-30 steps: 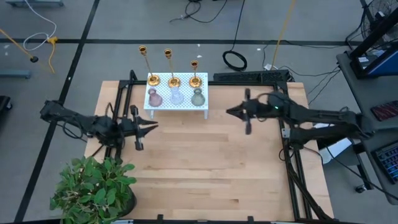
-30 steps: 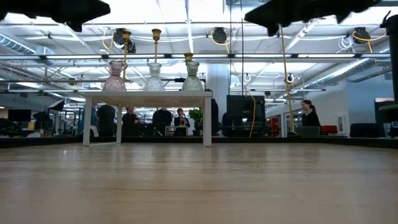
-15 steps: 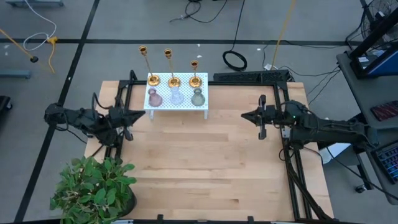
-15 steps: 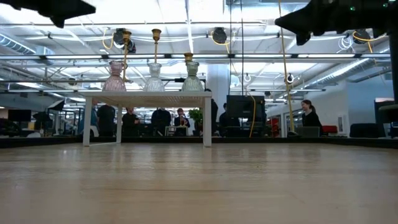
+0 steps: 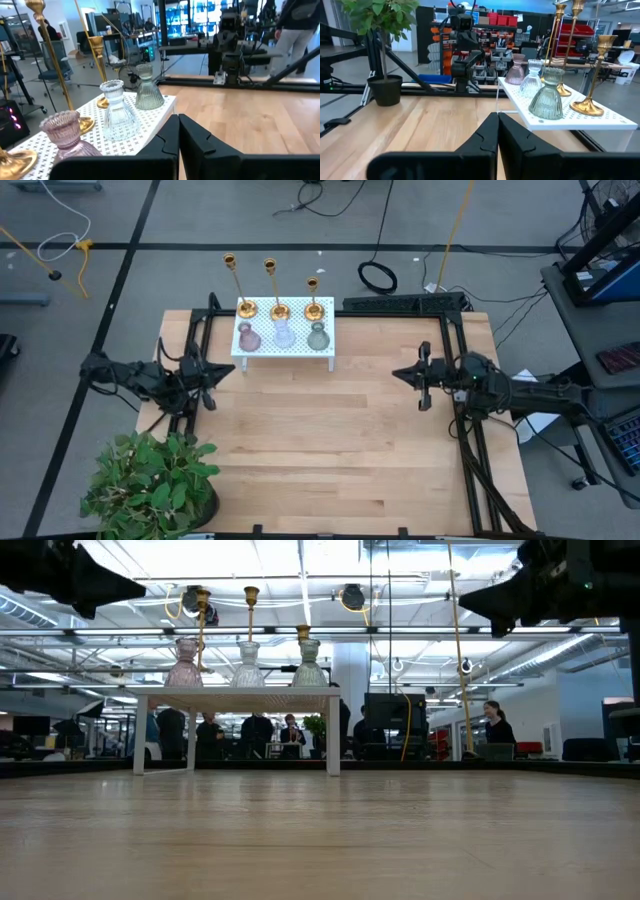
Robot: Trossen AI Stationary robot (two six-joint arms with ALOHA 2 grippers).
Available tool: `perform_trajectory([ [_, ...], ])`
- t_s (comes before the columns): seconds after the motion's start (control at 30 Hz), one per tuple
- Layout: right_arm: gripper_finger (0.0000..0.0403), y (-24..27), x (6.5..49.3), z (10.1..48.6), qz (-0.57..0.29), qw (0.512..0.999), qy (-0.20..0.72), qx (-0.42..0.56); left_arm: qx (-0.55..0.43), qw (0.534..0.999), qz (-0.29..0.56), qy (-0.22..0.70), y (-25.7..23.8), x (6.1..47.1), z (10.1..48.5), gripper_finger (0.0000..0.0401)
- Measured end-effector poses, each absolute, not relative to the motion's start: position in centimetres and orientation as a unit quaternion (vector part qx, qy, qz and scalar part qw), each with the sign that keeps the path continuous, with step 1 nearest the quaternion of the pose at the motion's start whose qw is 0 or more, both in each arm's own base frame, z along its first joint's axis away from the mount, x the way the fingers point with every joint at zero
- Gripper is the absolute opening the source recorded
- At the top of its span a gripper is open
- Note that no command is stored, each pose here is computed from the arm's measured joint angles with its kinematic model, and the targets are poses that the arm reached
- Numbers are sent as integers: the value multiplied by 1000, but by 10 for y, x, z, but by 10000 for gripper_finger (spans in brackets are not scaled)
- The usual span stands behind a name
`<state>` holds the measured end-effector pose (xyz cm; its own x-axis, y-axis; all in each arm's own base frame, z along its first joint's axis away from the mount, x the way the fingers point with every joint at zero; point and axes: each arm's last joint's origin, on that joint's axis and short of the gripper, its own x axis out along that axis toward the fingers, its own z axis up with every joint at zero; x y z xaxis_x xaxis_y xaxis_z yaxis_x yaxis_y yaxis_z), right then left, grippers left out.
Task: Pick & Place candle stick holders
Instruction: Return to Home Position
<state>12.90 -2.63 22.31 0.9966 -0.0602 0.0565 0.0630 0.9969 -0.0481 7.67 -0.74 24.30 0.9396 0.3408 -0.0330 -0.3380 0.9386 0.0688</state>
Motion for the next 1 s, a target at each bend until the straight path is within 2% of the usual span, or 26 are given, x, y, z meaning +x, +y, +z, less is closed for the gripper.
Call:
perform_trajectory([
  [0.7,0,-23,107,194,-56,997,-57,-13,24,986,167,9,-13,92,195,3],
  [1.0,0,-22,106,191,-56,997,-43,-10,65,994,88,18,-18,94,190,4],
])
